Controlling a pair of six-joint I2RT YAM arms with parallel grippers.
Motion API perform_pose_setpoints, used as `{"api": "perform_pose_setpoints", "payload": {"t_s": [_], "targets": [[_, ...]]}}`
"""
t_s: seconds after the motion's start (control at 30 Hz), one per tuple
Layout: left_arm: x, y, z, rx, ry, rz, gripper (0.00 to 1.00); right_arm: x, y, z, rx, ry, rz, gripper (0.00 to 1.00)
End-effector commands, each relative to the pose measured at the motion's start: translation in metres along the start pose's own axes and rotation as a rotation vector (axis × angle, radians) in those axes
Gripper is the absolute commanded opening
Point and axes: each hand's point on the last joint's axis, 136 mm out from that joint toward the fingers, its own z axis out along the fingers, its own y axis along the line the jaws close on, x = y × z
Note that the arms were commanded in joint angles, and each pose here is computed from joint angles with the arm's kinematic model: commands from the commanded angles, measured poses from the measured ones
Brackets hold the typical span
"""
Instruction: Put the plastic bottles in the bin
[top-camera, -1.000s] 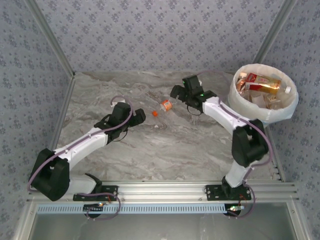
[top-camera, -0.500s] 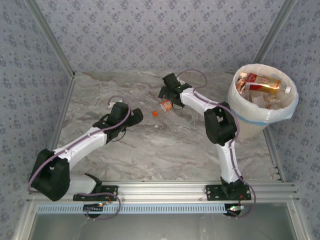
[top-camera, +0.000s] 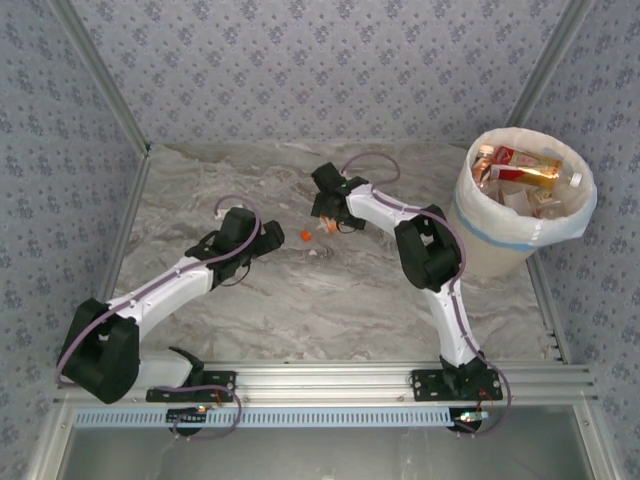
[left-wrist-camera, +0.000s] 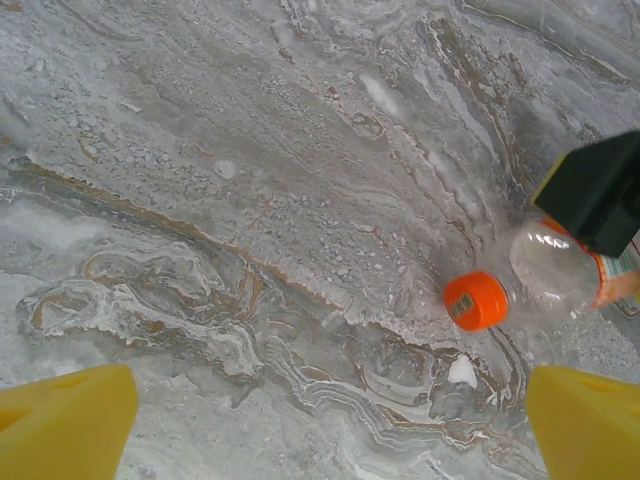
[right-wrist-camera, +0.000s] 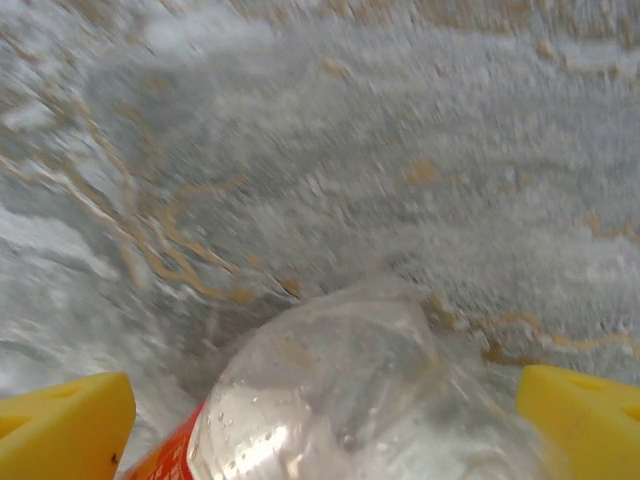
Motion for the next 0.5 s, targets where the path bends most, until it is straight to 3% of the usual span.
{"api": "perform_pose_setpoints", "payload": {"t_s": [0.0, 0.3, 0.4, 0.47], "targets": [[-0.005, 0.006, -0.006, -0.013, -0.026, -0.015, 0.99, 0.002, -0.011, -0.015, -0.003, -0.014, 0.045, 1.00], [-0.005, 0.004, -0.002, -0.009, -0.021, -0.018, 0.99, 0.032, -0.008, -0.012, 0.004, 0.011, 0.006, 0.97], [-0.005, 0.005, -0.001, -0.011, -0.018, -0.017, 0.99, 0.030, -0.010, -0.012, 0.018, -0.001, -0.005, 0.80], [-0.005, 0.005, -0.002, -0.013, -0.018, -0.016, 0.99, 0.026, -0.011, -0.014, 0.020, -0.016, -0.028, 0.74]]}}
